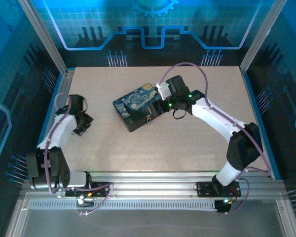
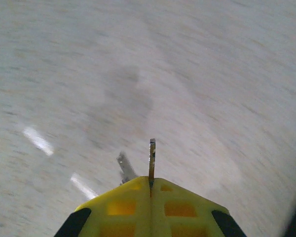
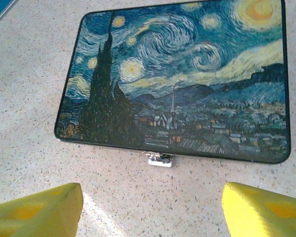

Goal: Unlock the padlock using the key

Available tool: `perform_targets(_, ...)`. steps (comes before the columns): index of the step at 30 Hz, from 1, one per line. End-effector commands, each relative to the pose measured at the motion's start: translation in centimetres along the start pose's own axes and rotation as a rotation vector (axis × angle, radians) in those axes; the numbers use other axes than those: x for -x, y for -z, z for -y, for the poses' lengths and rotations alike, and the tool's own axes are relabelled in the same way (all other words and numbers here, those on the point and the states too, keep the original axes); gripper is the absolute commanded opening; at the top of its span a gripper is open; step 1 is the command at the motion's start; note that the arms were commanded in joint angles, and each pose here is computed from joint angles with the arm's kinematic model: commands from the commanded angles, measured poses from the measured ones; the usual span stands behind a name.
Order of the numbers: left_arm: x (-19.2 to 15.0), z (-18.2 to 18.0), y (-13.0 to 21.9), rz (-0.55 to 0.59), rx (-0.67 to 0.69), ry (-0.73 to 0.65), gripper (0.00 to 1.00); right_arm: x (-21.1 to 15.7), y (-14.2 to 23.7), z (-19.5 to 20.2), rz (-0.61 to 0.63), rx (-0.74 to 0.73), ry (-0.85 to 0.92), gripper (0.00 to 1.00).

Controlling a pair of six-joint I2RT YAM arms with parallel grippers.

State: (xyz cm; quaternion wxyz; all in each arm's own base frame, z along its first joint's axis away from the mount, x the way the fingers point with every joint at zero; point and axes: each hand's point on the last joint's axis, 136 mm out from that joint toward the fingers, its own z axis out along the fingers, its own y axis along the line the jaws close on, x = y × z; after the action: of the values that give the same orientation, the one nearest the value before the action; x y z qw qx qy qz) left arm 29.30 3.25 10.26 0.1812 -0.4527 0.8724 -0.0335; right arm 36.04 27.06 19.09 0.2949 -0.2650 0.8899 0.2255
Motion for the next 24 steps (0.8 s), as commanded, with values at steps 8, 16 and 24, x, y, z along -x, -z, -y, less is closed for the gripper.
perform_targets(8,-13.6,15.1,5.2,-0.072,-0.224,-0.395,0.04,-1.2,2.7,4.5,0.011,0.016,-0.340,0.74)
perform_targets(16,-25.7,23.3,1.7,-0.224,-0.258,-0.721,0.04,-6.2,4.1,10.8,-0.034,-0.151,-0.584,0.72)
perform_targets(24,-34.6,26.6,-1.2,-0.354,-0.289,-0.859,0.04,-11.0,5.5,13.9,-0.049,-0.239,-0.716,0.71)
